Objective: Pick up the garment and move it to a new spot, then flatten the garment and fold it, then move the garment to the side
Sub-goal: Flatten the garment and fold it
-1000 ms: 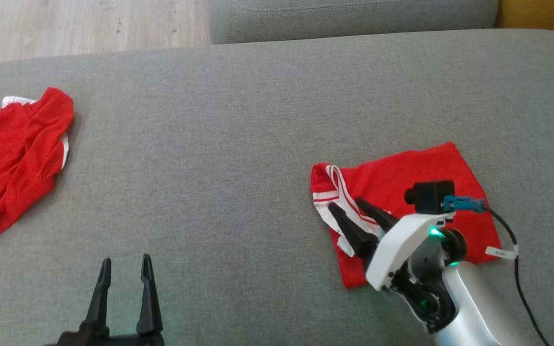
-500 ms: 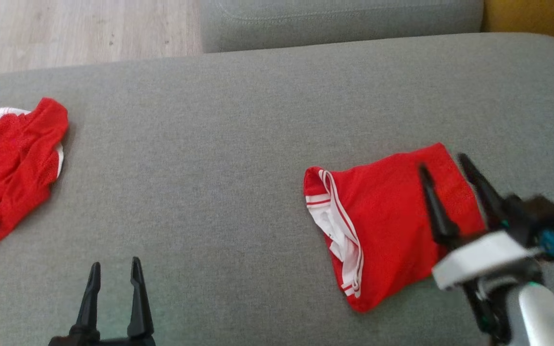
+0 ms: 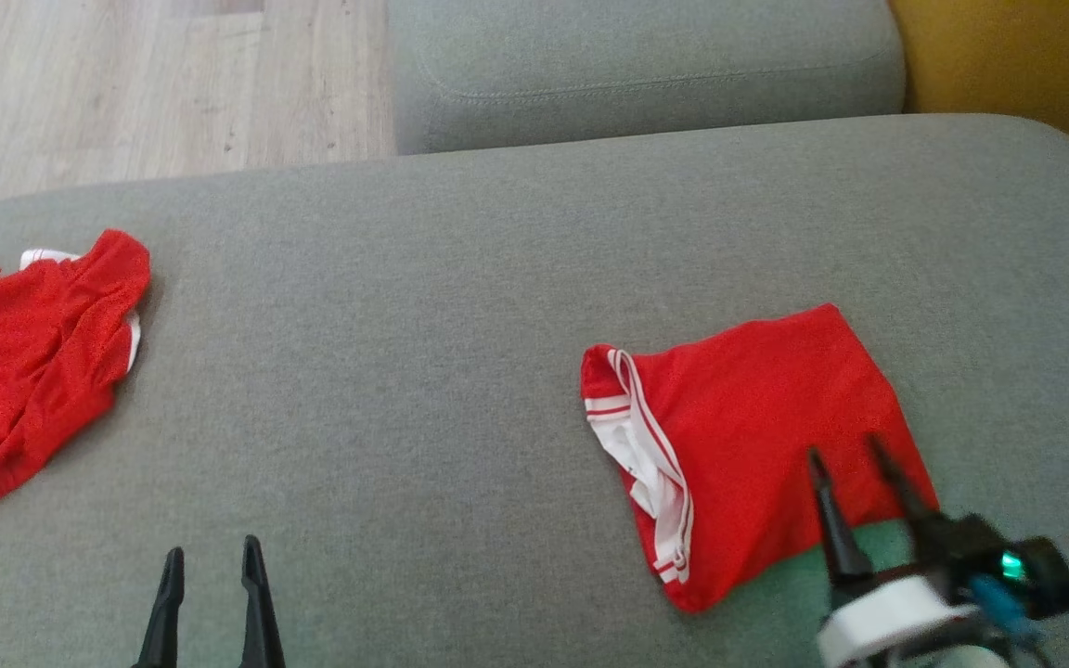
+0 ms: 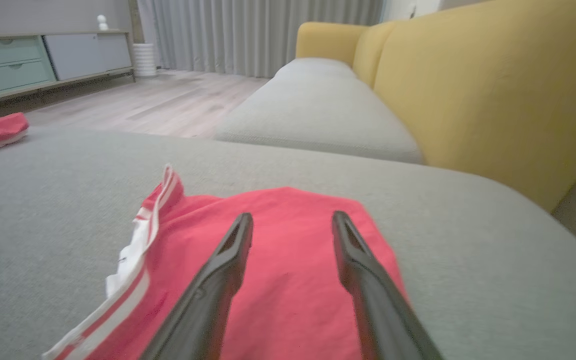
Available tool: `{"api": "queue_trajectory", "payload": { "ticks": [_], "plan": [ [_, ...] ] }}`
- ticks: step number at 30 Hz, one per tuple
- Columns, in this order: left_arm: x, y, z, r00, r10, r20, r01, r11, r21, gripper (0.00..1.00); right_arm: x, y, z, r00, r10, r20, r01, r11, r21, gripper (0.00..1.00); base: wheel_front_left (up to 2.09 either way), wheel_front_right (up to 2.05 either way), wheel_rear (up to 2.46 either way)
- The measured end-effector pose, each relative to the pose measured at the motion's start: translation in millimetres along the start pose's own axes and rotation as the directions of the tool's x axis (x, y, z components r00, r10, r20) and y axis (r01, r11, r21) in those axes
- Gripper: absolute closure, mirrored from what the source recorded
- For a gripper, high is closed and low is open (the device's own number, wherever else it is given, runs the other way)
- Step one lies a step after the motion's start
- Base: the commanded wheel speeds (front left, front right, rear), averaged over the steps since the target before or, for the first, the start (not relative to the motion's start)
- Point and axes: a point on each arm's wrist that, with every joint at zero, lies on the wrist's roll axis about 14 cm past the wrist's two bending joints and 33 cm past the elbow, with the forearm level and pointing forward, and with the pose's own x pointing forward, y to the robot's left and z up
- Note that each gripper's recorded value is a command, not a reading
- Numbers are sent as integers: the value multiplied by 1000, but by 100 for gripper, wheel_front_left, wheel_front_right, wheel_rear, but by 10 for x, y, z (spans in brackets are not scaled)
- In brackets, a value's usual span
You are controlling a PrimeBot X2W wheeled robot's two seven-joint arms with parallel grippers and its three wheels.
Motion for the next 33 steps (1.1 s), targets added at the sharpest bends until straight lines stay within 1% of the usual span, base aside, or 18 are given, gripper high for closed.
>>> {"api": "queue_trajectory", "payload": {
  "ticks": [6, 10, 13, 17, 21, 23, 28, 33],
  "plan": [
    [11, 40, -50, 1000, 17, -19, -17, 1000, -4, 0, 349, 445, -214, 983, 153, -100, -154, 988, -5, 100, 0, 0, 0],
    [36, 39, -58, 1000, 18, -21, -18, 1000, -10, 0, 581, 611, -327, 964, 218, -154, -222, 975, -11, 100, 0, 0, 0],
    [17, 95, -76, 999, 39, -27, -39, 999, -10, 0, 666, 771, -410, 944, 273, -186, -280, 960, -15, 100, 0, 0, 0],
    [7, 158, -79, 998, 63, -29, -63, 998, -9, 0, 687, 989, -534, 911, 341, -232, -352, 936, -9, 100, 0, 0, 0],
    [-3, 183, -96, 997, 73, -35, -74, 997, -9, 0, 713, 1137, -570, 888, 386, -248, -397, 918, 7, 100, 0, 0, 0],
    [-2, 182, -98, 997, 73, -36, -74, 997, -10, 0, 715, 1168, -577, 883, 396, -251, -405, 914, 14, 100, 0, 0, 0],
    [31, 166, -91, 997, 74, -33, -74, 997, -10, 0, 698, 1275, -682, 852, 428, -301, -443, 896, 19, 100, 0, 0, 0],
    [39, 147, -79, 997, 70, -28, -71, 997, -21, 0, 683, 1357, -670, 840, 454, -297, -470, 882, 18, 100, 0, 0, 0]
  ]
}}
